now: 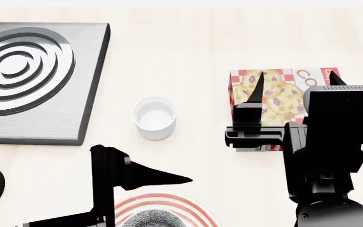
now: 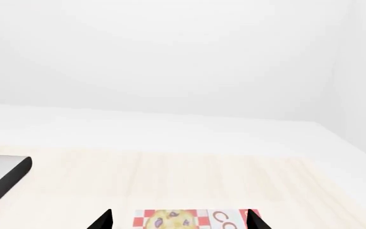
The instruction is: Pick the akita bowl on the stove and place it on the plate.
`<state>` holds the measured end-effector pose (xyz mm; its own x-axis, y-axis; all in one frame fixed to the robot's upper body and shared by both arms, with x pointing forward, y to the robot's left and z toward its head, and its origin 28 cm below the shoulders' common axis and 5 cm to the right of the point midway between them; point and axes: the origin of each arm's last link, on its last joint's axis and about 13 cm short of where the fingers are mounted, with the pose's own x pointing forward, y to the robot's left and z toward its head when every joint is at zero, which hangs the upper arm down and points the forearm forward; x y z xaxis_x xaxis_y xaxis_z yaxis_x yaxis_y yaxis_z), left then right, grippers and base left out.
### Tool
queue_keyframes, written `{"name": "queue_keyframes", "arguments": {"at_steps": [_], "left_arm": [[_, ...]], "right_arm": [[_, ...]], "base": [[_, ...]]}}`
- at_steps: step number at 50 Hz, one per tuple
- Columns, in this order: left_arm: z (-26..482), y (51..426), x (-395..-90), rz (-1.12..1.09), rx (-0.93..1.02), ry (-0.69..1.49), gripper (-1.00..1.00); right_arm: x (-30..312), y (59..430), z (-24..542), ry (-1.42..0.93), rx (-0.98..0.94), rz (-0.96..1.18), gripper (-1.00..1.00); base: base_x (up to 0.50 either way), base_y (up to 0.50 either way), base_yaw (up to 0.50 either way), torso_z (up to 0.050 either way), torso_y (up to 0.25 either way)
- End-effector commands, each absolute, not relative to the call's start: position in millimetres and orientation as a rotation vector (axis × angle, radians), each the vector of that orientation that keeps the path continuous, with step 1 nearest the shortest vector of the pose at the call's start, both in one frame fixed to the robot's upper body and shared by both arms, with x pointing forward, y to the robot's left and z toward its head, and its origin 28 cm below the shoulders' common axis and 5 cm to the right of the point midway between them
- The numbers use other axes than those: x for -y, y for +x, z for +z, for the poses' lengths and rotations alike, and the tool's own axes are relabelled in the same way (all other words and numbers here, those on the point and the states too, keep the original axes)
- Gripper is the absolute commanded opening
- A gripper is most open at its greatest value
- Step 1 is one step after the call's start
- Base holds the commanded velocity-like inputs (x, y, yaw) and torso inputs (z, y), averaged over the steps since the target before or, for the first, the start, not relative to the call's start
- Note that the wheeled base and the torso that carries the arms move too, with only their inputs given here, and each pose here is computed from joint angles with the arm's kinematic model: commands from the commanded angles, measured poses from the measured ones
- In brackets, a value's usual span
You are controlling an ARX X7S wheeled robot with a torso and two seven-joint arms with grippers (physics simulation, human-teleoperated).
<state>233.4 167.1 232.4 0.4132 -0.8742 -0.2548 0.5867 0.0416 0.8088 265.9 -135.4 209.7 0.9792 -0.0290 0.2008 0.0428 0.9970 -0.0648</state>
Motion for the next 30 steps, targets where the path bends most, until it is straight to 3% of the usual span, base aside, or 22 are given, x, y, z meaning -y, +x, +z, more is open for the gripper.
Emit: {"name": "queue_keyframes", "arguments": {"at_steps": [1,30], "left_arm": [[238.2,234.8,-169.9,-1.105,0.375,0.943,1.00],[260.8,244.3,-181.1,-0.951,0.441,0.695,1.00]], "right_arm": [[134.8,264.8,210.4,-0.071,0.201,-0.036,1.00],[135.3,265.3,209.3,-0.073,0.199,-0.036,1.00]], "base": [[0.00,0.00,0.00,0.000,0.000],[0.00,0.00,0.00,0.000,0.000]]}}
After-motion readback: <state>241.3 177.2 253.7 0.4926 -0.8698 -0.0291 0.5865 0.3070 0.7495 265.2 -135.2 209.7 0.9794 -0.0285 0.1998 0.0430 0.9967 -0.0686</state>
